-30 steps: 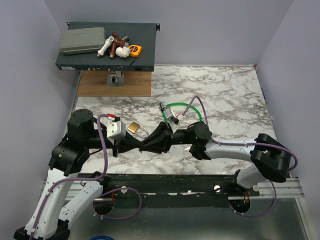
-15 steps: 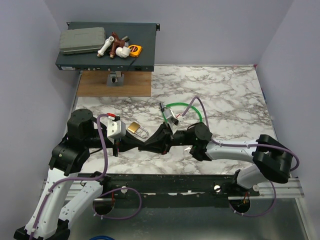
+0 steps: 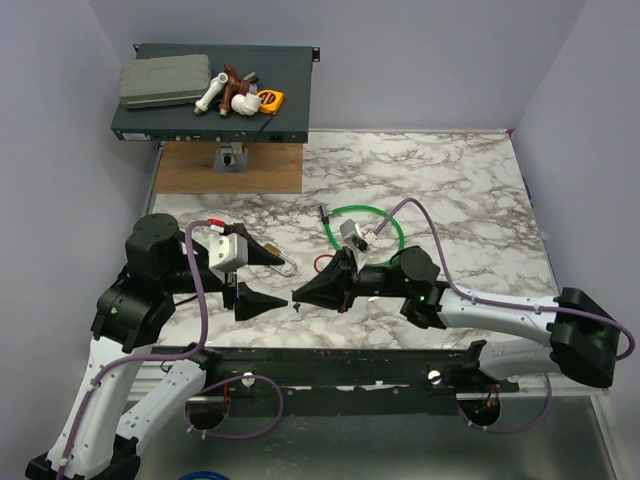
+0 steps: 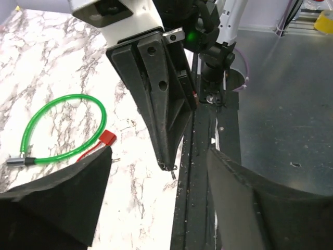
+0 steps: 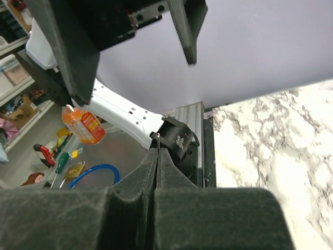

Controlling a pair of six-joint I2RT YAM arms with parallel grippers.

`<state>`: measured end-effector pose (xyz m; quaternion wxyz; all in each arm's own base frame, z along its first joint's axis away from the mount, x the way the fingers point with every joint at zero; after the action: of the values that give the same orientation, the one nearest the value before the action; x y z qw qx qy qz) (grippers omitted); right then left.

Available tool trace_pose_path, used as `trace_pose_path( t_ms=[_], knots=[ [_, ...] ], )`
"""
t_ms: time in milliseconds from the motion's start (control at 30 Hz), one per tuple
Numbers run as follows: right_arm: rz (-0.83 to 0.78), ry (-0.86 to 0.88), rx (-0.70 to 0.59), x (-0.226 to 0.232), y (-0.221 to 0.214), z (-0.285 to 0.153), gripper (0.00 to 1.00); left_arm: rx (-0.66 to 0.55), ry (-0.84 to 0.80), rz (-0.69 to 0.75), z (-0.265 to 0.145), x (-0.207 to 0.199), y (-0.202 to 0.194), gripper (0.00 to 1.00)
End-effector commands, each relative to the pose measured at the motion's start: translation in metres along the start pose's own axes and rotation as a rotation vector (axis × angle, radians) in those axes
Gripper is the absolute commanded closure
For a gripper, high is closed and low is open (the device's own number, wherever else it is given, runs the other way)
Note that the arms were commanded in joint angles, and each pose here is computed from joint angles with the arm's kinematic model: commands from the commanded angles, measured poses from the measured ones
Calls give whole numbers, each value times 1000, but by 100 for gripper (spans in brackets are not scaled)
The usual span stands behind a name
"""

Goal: Unlock with the key
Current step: Adjust the key, then pick up the lock from the center of the board.

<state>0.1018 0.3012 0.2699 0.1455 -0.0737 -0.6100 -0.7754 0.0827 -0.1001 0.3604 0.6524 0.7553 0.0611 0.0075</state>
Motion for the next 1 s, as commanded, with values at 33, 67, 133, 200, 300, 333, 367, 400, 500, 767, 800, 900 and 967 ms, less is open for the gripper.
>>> trace_pose_path(
  t_ms=[33, 67, 133, 200, 300, 333, 367, 400, 500, 767, 800, 900, 967],
  knots=[
    [43, -191, 105, 2, -10, -27, 99, 37, 41, 75, -2, 6, 3, 22],
    [44, -227, 104, 4, -8, -33, 99, 68, 46, 83, -1, 11, -3, 22],
    [51, -327, 109, 6, -5, -47, 99, 133, 33, 81, 3, 21, -19, 22],
    [53, -426, 102, 10, -1, -60, 99, 187, 10, 64, 10, 34, -37, 22],
    [46, -568, 54, 15, 11, -81, 99, 247, -12, 41, 24, 55, -61, 24],
    [47, -608, 48, 17, 13, -86, 99, 269, -18, 30, 29, 61, -70, 26],
    [40, -655, 25, 18, 18, -92, 99, 293, -24, 32, 35, 70, -77, 27],
    [39, -699, 13, 18, 20, -97, 99, 317, -33, 38, 42, 76, -83, 28],
    [34, -780, -27, 22, 28, -109, 99, 381, -50, 79, 65, 95, -97, 29],
    [-8, -931, -87, 30, 53, -129, 99, 491, -74, 185, 128, 146, -118, 27],
    [-13, -942, -105, 32, 57, -131, 99, 498, -91, 194, 136, 152, -121, 26],
    [-35, -961, -161, 38, 69, -138, 99, 516, -149, 219, 158, 166, -124, 26],
    [-47, -964, -190, 42, 76, -141, 99, 523, -199, 212, 172, 175, -130, 25]
  ],
)
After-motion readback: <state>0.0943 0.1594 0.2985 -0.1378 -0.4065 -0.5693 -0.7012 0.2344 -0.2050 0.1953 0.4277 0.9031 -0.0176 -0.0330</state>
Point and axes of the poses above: each gripper's point midway between its finger pads, its own z axis out along the fingers, its own x axis along the line the jaws close on, y = z × x, the point moved 10 cm from there along -z, back along the fingers, and after that the axes turned 2 degrees about -z, right-handed, at the moved point
